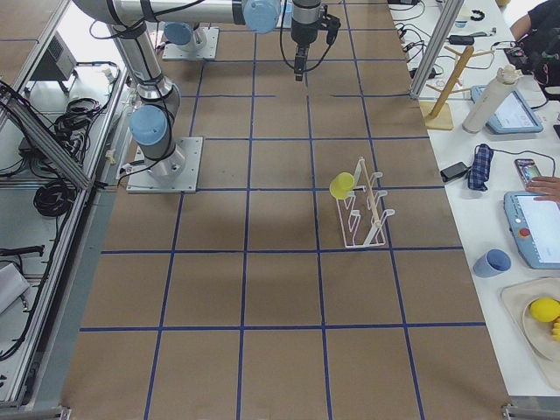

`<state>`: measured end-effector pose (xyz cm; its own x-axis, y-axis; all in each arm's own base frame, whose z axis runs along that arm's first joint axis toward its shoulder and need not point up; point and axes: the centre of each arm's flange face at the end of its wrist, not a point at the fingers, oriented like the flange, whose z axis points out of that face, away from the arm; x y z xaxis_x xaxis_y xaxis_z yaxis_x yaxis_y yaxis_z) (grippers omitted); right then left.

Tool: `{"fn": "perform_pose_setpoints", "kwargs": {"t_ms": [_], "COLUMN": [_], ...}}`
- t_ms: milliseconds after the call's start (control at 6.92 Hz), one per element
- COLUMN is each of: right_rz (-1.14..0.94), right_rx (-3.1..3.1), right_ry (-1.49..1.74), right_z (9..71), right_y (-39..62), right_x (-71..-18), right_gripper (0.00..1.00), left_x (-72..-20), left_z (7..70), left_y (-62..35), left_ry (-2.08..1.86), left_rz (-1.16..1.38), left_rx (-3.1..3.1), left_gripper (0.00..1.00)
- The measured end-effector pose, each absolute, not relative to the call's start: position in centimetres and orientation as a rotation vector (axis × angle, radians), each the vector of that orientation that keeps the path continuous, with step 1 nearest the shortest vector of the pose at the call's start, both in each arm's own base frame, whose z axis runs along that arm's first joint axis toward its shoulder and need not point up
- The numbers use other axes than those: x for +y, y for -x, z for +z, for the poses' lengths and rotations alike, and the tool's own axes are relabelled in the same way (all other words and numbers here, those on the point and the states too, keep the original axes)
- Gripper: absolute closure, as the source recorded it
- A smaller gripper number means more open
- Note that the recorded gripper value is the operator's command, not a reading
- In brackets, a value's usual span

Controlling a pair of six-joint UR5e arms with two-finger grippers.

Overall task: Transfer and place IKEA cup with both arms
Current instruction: 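Move the right gripper down over the yellow cup on the wire rack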

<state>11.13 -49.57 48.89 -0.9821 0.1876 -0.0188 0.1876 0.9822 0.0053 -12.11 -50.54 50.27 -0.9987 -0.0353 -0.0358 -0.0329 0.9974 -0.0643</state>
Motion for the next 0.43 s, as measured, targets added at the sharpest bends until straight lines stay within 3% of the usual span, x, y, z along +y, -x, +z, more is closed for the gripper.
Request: {"fn": "perform_pose_setpoints", "kwargs": {"t_ms": [434], "right_rz": [0.004], "right_rx": [3.154], "right_ry": [-0.118], "right_z": [48.4], "right_y": [-6.9], "right_x": [-51.3], "right_gripper": [0.00], "left_x": [-50.5], "left_z": [50.3], "left_y": [12.1], "left_ry": [0.053], "left_rz": [-0.099], "left_rx": [3.103], "left_gripper": [0.00]}}
